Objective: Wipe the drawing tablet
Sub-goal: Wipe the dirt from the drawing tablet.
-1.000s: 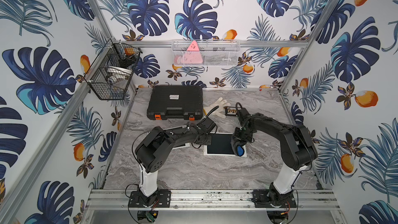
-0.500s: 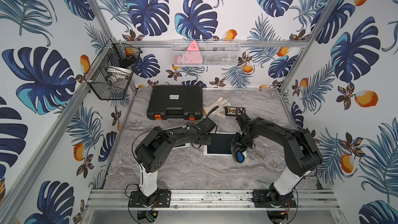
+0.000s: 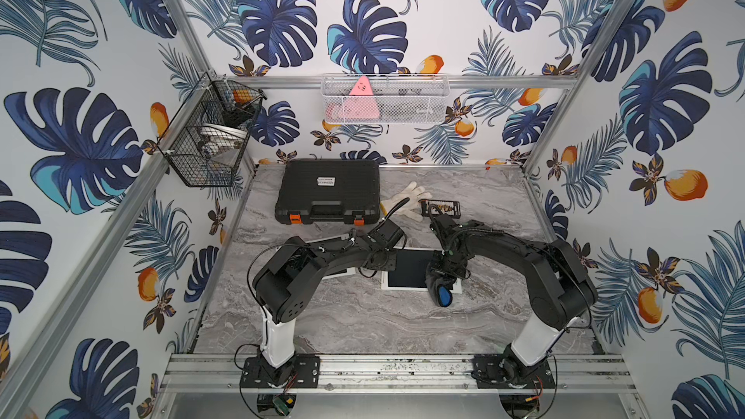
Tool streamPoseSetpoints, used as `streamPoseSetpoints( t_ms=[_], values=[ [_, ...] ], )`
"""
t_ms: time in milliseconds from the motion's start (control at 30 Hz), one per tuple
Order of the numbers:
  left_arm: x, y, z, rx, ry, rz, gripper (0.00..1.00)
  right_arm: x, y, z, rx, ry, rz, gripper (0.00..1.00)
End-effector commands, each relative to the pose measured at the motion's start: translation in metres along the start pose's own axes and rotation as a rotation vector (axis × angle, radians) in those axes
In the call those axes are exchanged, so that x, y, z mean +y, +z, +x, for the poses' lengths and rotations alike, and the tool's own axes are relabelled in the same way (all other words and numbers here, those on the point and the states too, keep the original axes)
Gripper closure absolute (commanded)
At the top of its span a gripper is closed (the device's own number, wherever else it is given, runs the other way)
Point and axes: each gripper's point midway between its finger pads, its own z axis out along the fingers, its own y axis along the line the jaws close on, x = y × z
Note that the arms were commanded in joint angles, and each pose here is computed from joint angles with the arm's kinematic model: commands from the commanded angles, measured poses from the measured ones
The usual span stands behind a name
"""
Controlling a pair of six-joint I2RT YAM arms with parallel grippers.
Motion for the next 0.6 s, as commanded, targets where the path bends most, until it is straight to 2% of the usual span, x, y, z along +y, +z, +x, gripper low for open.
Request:
streamPoseSetpoints(
  t_ms=[0,67,133,267,333,400,567],
  values=[
    [0.063,0.009,0.084,0.322,0.058,-0.238,0.79,-0.051,-0.005,-0.009,-0.007,0.09,0.089,1.0],
    [0.064,0.009,0.085,0.324,0.058,-0.238,0.79,-0.062,-0.008,-0.01,-0.007,0.104,0.089,1.0],
    [0.064,0.009,0.085,0.323,0.058,-0.237,0.79,-0.055,-0.01,-0.008,-0.017,0.072,0.089,1.0],
    [0.064,0.009,0.086,0.327,0.061,-0.239,0.79,0.005,-0.006,0.016,-0.018,-0.059,0.047,1.0],
    [0.065,0.009,0.086,0.327,0.059,-0.24,0.79,0.022,-0.001,0.024,0.002,-0.072,0.029,1.0],
    [0.066,0.01,0.086,0.328,0.057,-0.241,0.79,0.015,0.005,0.025,0.019,-0.042,0.039,1.0],
    [0.066,0.01,0.086,0.328,0.054,-0.239,0.79,-0.052,0.001,0.003,0.021,0.099,0.078,1.0]
  ],
)
